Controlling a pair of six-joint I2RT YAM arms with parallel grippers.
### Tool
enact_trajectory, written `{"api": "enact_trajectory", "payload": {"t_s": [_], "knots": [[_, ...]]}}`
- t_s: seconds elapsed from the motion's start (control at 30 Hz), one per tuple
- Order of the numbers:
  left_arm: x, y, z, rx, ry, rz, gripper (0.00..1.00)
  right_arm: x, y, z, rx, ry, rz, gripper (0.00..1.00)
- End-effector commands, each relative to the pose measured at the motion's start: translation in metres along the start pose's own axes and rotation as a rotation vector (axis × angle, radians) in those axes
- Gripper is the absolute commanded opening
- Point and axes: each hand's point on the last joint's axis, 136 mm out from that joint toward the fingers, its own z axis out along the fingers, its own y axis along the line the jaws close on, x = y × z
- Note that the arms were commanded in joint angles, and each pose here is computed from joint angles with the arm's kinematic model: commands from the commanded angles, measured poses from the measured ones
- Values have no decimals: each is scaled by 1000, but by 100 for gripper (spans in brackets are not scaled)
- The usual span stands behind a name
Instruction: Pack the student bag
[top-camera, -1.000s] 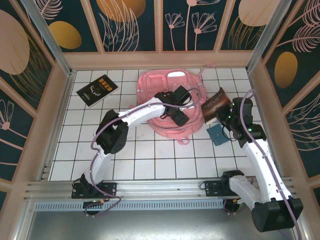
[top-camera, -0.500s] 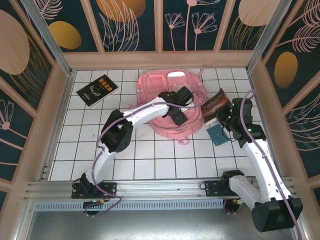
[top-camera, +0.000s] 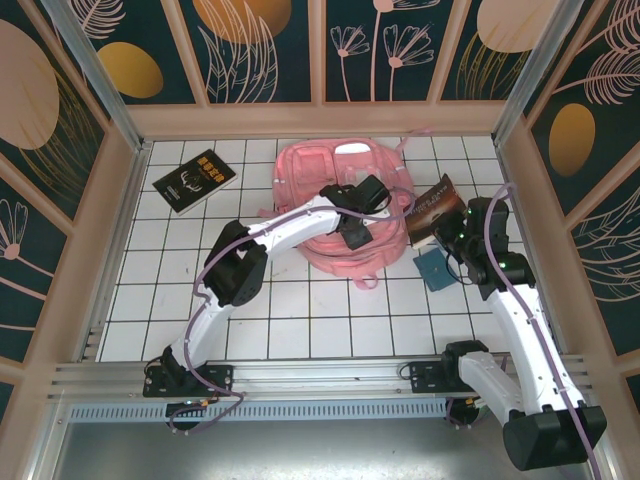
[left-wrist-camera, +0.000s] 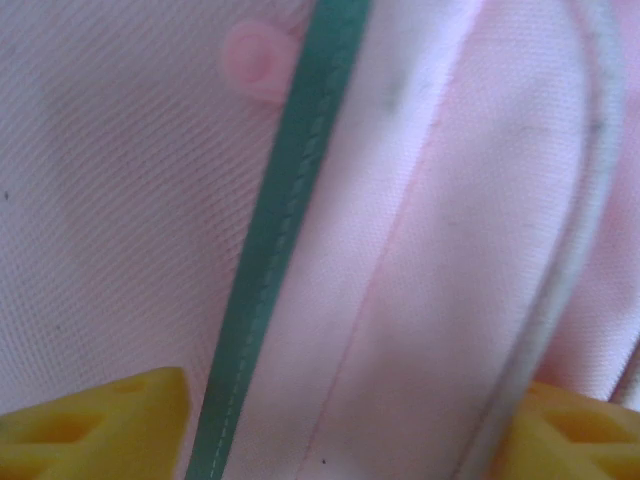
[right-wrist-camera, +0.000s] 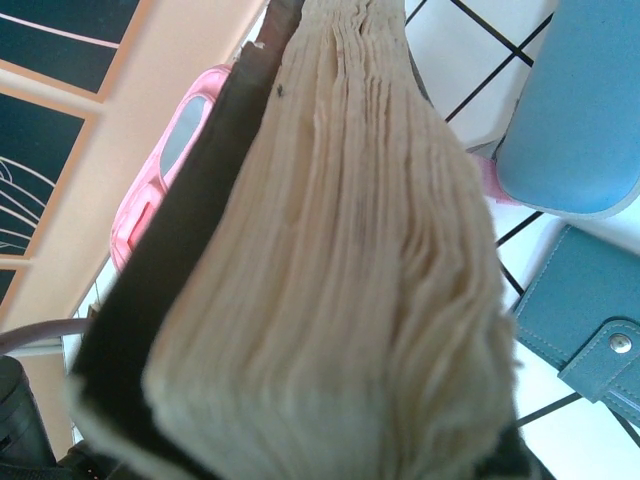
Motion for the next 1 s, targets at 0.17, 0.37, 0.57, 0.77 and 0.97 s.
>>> {"api": "enact_trajectory", "payload": {"t_s": [0.17, 0.37, 0.57, 0.77, 0.97], "knots": [[-25, 30, -34, -86, -110, -68, 27, -20, 16, -24, -50, -86, 1, 6], [-40, 37, -65, -78, -196, -93, 4, -22, 15, -32, -45, -103, -1, 6], [-59, 64, -107, -180, -324, -157, 0, -20, 18, -36, -60, -94, -12, 6], [-78, 103, -169, -324, -548, -322, 0, 1, 38, -36, -196, 11, -35, 7], [-92, 116, -201, -333, -688, -435, 0, 31, 58, -30, -379, 161, 22, 7]]}}
